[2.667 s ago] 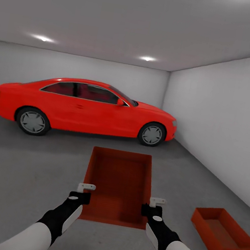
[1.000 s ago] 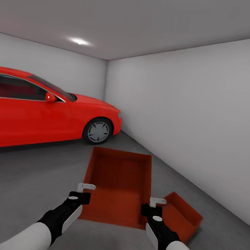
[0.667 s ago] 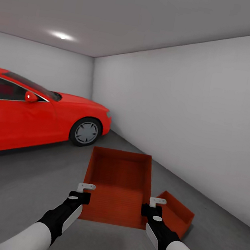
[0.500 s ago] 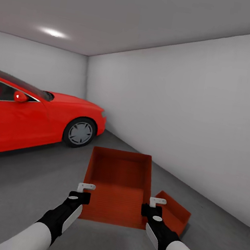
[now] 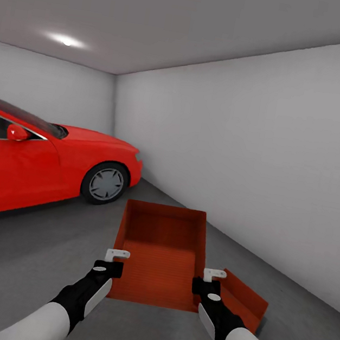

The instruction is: Move the two storage containers from the living room to the garage. In the garage, place one container on the floor and stack the other container on top of it (either order is fine).

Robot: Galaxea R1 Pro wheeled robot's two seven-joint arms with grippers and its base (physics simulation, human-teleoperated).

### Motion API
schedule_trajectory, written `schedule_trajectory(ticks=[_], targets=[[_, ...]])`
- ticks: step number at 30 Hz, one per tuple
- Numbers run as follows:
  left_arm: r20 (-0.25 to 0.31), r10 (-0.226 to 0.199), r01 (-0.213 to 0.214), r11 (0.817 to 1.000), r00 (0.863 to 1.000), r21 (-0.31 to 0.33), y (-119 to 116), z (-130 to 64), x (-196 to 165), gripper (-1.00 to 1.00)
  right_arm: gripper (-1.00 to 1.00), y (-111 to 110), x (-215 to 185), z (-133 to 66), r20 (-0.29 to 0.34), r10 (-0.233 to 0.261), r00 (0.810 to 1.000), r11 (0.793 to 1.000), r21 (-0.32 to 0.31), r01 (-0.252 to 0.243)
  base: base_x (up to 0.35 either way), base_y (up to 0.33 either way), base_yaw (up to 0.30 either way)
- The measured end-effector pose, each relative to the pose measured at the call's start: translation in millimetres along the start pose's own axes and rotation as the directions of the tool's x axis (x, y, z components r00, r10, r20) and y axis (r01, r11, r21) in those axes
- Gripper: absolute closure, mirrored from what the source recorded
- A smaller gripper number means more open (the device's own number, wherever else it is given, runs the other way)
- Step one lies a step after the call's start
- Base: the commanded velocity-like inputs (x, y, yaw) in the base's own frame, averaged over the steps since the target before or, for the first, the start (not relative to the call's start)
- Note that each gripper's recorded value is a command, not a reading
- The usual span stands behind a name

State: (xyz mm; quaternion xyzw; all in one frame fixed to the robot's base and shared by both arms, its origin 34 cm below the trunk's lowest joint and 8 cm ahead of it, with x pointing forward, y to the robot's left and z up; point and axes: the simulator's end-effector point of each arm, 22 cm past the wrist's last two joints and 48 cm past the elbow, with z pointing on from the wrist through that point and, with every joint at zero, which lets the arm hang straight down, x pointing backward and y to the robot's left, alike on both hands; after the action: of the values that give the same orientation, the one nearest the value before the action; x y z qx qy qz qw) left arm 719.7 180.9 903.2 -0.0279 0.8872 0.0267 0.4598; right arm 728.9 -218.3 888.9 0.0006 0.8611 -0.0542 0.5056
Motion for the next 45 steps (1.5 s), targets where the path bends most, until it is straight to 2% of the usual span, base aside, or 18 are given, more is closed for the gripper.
schedule_trajectory(ticks=[21,45], targets=[[0.002,0.0,0.0,1.0,1.0,0.0,-0.1,-0.1,-0.3,1.0,1.0,-0.2,-0.5,0.0,0.002,0.0,1.0,1.0,0.0,0.0,0.322,0.046,-0.008],[0.001,0.001,-0.001,1.0,1.0,0.0,0.1,-0.1,-0.7,1.0,1.0,0.0,-0.2,0.0,0.001,0.001,1.0,1.0,0.0,-0.001,0.323,0.0,-0.237]])
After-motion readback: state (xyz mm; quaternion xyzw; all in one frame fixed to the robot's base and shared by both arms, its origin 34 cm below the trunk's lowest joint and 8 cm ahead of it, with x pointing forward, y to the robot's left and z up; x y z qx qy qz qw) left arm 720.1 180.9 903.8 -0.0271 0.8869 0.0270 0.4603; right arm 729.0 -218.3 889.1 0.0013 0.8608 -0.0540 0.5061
